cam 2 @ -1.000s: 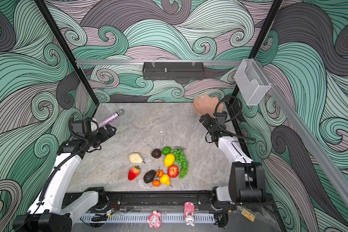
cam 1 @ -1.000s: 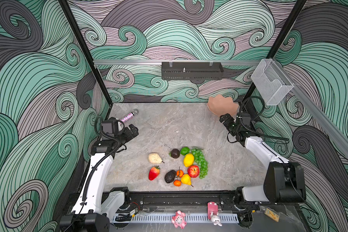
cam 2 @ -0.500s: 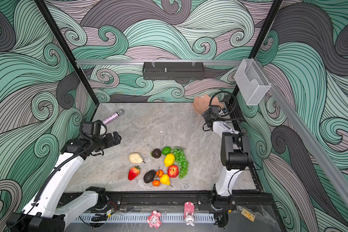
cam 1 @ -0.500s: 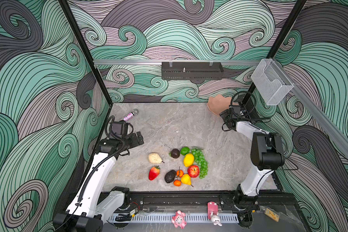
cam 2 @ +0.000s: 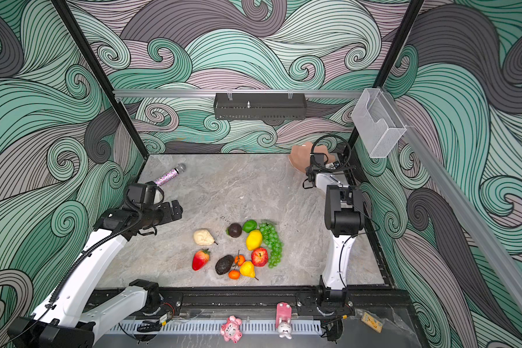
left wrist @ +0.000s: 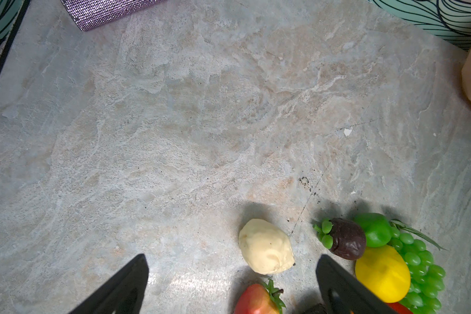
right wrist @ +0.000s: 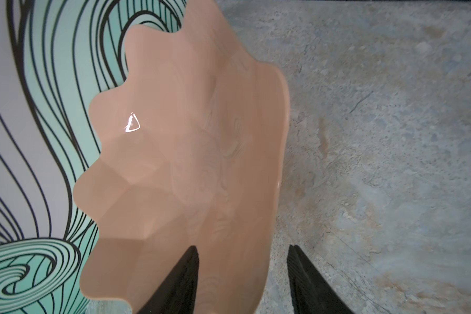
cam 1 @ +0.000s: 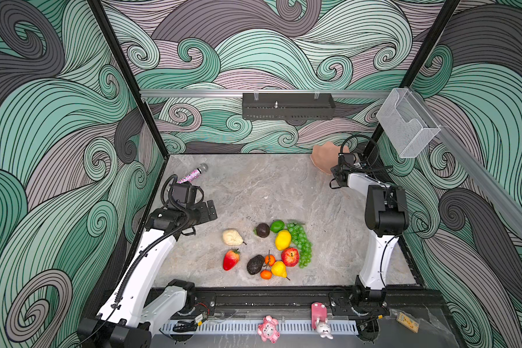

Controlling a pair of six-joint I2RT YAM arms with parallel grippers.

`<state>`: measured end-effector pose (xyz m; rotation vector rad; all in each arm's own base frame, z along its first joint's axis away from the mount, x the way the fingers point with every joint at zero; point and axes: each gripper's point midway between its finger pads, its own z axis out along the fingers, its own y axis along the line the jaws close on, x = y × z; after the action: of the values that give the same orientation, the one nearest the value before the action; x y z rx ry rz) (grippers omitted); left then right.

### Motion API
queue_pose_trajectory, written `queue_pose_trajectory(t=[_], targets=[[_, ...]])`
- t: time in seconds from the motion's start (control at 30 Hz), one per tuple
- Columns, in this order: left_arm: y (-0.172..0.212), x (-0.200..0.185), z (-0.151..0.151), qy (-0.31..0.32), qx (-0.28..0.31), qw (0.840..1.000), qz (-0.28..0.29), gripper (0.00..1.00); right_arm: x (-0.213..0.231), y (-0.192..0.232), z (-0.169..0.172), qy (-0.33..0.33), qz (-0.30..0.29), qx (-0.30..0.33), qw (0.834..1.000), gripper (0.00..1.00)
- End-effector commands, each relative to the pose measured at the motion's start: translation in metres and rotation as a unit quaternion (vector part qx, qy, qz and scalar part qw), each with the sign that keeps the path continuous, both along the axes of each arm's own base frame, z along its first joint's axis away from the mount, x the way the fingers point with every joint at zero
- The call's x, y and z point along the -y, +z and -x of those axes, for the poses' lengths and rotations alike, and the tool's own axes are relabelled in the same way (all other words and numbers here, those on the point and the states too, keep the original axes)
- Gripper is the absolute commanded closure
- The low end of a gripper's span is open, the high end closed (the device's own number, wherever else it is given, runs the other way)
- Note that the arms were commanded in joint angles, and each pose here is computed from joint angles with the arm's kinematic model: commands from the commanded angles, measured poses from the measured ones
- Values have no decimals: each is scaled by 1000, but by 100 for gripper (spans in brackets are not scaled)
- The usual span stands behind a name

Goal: Place and organize the fake fruits in the fruit bowl
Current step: 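Close the right gripper on the pink bowl's rim, then drag the pink bowl toward the fruit pile and release it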

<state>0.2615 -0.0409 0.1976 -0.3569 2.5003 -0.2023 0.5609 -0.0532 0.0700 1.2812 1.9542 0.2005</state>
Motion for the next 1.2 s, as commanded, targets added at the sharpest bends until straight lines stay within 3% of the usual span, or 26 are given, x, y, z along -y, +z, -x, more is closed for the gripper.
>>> queue_pose_trajectory(t=[0.0, 0.17, 0.37, 0.63, 0.8, 1.17], targets=[[7, -2, -1, -1, 2, 1000, -13, 1, 9, -5, 3, -27, 3, -17, 999, 51], [6, -1, -2, -3, 4, 1000, -10, 1, 8, -16, 3, -31, -5, -32, 999, 56], [6, 2, -3, -10, 8, 1000, -3, 1, 3, -26, 5, -23, -17, -38, 999, 69], [1, 5, -8, -16, 18, 1000, 11, 1, -12, -28, 12, -4, -62, -5, 998, 81], [0, 7, -10, -22, 26, 999, 16, 1, -21, -27, 20, 12, -74, -9, 997, 84], [-2, 10, -11, -28, 29, 998, 41, 1, -96, -12, 49, 153, -101, -19, 983, 89]])
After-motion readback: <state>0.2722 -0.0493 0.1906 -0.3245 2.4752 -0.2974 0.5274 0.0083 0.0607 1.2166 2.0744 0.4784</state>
